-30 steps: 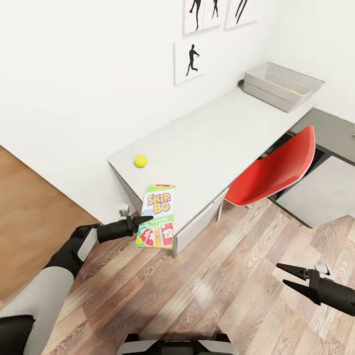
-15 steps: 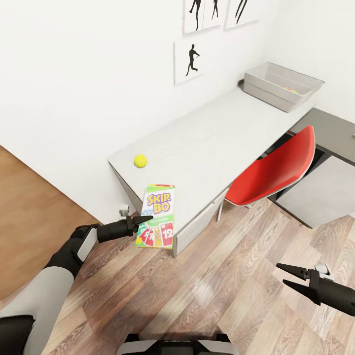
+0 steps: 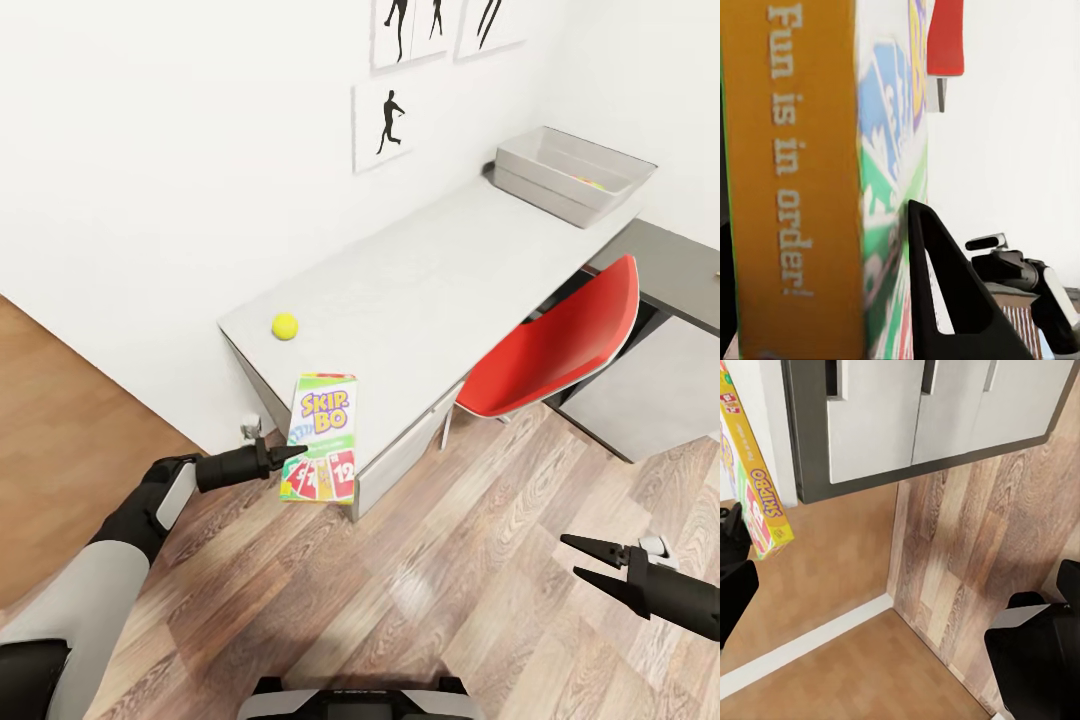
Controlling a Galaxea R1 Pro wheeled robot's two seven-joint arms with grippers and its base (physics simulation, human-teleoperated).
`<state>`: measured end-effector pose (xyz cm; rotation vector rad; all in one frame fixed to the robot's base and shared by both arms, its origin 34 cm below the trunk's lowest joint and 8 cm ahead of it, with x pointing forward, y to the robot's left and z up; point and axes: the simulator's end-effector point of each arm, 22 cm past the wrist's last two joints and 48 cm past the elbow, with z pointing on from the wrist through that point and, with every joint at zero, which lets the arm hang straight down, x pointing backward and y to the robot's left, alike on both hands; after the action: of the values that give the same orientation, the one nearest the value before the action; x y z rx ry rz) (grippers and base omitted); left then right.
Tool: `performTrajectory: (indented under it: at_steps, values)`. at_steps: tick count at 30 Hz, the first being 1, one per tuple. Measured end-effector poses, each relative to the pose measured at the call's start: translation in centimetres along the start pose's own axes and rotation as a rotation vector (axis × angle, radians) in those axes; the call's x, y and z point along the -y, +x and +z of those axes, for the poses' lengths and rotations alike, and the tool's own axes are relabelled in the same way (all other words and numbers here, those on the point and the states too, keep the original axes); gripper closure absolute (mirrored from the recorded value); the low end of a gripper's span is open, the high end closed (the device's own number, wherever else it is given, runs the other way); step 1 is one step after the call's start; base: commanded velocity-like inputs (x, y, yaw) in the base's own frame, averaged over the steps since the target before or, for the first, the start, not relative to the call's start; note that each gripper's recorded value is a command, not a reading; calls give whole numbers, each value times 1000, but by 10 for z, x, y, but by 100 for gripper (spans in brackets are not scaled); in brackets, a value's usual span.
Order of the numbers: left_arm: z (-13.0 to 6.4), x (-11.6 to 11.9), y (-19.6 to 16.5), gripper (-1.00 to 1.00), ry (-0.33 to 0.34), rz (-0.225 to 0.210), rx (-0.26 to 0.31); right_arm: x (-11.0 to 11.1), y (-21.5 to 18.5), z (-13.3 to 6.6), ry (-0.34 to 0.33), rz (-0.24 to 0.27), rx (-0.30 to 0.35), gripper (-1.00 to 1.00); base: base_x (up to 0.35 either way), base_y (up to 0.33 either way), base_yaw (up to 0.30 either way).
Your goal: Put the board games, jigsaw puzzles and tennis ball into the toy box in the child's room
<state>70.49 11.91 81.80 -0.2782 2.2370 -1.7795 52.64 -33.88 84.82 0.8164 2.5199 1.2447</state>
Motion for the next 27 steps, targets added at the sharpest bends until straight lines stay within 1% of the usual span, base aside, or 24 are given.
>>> performTrajectory:
  at_steps: [12,17,27]
  values:
    - [-3,2,0,100,1,2,0,-1,1,-2,2,1,-1,-100,0,0,0]
    - [-7,5,4,100,-3,-26,-12,-3,3,-5,3,1,-1,-100,0,0,0]
    - [-10,12,7,100,-3,-30,-12,-4,7,-11,8,5,-1,-100,0,0,0]
